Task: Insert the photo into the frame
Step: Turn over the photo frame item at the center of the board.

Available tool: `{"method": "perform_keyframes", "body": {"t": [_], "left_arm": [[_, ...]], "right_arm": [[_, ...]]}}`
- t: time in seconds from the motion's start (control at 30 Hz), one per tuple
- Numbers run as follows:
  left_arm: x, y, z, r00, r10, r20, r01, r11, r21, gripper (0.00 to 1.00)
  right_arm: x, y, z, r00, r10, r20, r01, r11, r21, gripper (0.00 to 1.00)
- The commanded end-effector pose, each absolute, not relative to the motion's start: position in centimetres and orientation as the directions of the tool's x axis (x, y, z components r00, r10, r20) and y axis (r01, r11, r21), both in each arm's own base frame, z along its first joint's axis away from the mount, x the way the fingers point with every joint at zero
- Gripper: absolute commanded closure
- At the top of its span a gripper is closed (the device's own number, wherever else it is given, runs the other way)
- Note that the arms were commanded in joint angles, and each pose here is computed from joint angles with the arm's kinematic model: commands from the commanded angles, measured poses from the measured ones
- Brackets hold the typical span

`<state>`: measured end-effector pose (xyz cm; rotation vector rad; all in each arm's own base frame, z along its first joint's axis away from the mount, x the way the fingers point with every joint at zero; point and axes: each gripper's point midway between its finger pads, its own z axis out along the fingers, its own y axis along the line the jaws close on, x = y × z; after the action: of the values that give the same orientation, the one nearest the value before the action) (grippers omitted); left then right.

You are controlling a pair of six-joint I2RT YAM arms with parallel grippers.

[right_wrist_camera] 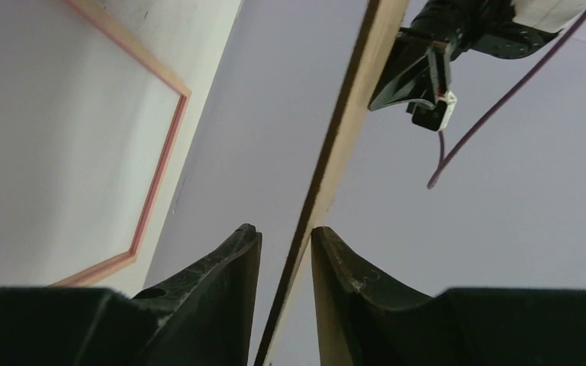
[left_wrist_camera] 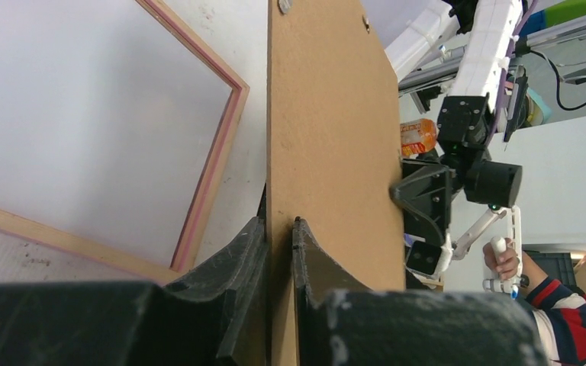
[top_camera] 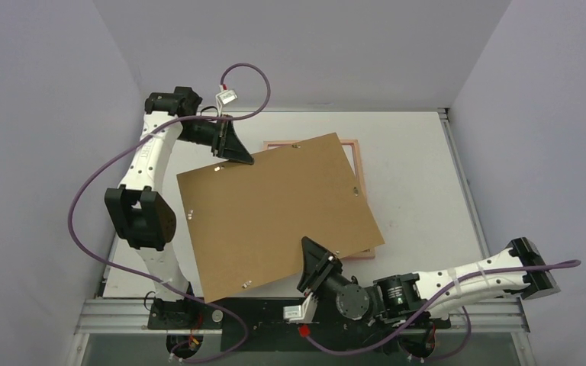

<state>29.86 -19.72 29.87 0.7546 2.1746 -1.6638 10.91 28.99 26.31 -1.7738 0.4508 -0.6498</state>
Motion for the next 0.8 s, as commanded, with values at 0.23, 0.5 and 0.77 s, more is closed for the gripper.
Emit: {"method": "perform_keyframes", "body": {"t": [0.23,0.5,0.77], "left_arm": [[29.5,-19.2,32.7,-0.811,0.180,-0.557,0.583,0.169,-0.794,1.00],[29.9,-18.0,34.1,-0.794,0.140,-0.592,0.608,0.188,-0.771,1.00],[32.4,-15.4,38.1,-0.729,0.030,-0.684,0.669,0.240,-0.703,1.00]], "right_arm": [[14.4,27.4,24.7,0.700,-0.711,0.063,-0.047,-0.135,-0.990,0.52],[16.3,26.6,22.5,0.665,-0.747,-0.010,-0.115,-0.089,-0.989,0.38],[16.6,26.5,22.3,0.633,-0.765,-0.119,-0.181,0.004,-0.984,0.25]]}}
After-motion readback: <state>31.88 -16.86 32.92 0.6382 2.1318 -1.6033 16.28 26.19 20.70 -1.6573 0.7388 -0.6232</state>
